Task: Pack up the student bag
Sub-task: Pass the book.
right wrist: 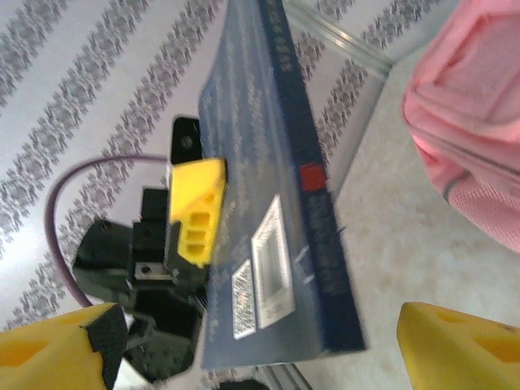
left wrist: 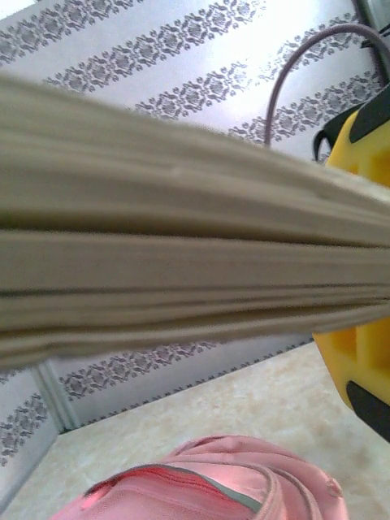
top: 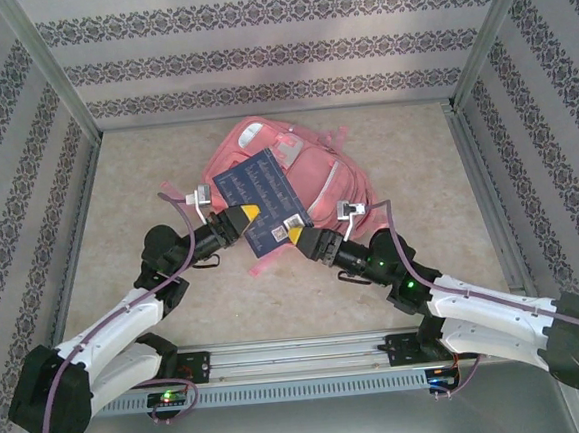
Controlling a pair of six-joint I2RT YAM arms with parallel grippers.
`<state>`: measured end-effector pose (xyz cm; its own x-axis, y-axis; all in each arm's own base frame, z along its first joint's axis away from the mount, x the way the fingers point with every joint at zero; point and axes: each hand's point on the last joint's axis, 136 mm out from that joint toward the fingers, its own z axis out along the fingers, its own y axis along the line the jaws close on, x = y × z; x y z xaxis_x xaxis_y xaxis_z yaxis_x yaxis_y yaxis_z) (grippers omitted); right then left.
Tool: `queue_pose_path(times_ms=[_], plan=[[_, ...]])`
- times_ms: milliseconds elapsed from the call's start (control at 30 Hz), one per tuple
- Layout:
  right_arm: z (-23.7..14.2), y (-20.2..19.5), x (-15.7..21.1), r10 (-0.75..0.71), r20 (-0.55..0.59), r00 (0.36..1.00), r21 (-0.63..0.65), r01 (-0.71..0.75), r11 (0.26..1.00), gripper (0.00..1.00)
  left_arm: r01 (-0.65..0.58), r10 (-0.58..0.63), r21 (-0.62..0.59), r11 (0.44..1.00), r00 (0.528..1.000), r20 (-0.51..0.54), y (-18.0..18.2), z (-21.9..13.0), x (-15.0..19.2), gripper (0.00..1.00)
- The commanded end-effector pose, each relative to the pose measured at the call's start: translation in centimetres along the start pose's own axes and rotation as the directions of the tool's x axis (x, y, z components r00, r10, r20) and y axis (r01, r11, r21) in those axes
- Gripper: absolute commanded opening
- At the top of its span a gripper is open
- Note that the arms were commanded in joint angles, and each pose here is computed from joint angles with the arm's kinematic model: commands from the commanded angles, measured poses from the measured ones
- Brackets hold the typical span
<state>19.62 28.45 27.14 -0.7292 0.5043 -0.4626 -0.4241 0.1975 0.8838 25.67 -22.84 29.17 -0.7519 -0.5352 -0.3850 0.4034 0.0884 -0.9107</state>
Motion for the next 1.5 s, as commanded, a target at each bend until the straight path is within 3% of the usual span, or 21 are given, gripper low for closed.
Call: queue_pose_path(times_ms=[0, 267, 733, 933, 1000, 1133, 1267, 1467], plan=[[0.2, 2.4, -2.7, 0.003, 0.151, 0.989, -0.069, 0.007, 0.998, 0.88, -0.047, 0.035, 0.109, 0.993, 0.993, 0.114, -3.4, 0.4, -1.7, 0.00], [1.7, 2.8, -2.8, 0.054, 0.211, 0.976, -0.099, -0.034, 0.995, 0.79, 0.013, -0.027, 0.109, 0.994, 0.991, 0.129, -3.0, 1.5, -0.9, 0.00], [3.3, 2.8, -2.4, 0.098, 0.235, 0.967, -0.119, -0.072, 0.990, 0.47, 0.048, -0.059, 0.086, 0.995, 0.990, 0.127, -1.8, 2.0, 0.0, 0.00], [2.8, 1.7, -3.4, 0.054, 0.297, 0.953, -0.052, -0.040, 0.998, 0.02, 0.059, -0.067, 0.072, 0.996, 0.991, 0.112, -1.2, 2.2, 0.5, 0.00], [2.4, 0.8, -3.5, 0.035, 0.310, 0.950, -0.006, -0.034, 0.999, 0.00, 0.059, -0.065, 0.058, 0.997, 0.992, 0.107, -0.9, 2.1, 0.7, 0.09], [1.5, -1.4, -3.8, -0.016, 0.308, 0.951, 0.110, -0.019, 0.994, 0.00, 0.053, -0.053, 0.000, 0.999, 0.995, 0.084, 0.6, 2.1, 1.4, 0.41], [-0.4, -3.7, -4.9, -0.117, 0.258, 0.959, 0.290, 0.039, 0.956, 0.00, -0.001, 0.002, -0.094, 0.996, 1.000, 0.017, 1.7, 2.6, 2.2, 0.48], [-4.9, -3.8, -7.9, -0.380, 0.145, 0.914, 0.549, 0.245, 0.799, 0.00, -0.200, 0.151, -0.314, 0.928, 0.973, -0.173, 3.6, 3.4, 2.8, 0.50]])
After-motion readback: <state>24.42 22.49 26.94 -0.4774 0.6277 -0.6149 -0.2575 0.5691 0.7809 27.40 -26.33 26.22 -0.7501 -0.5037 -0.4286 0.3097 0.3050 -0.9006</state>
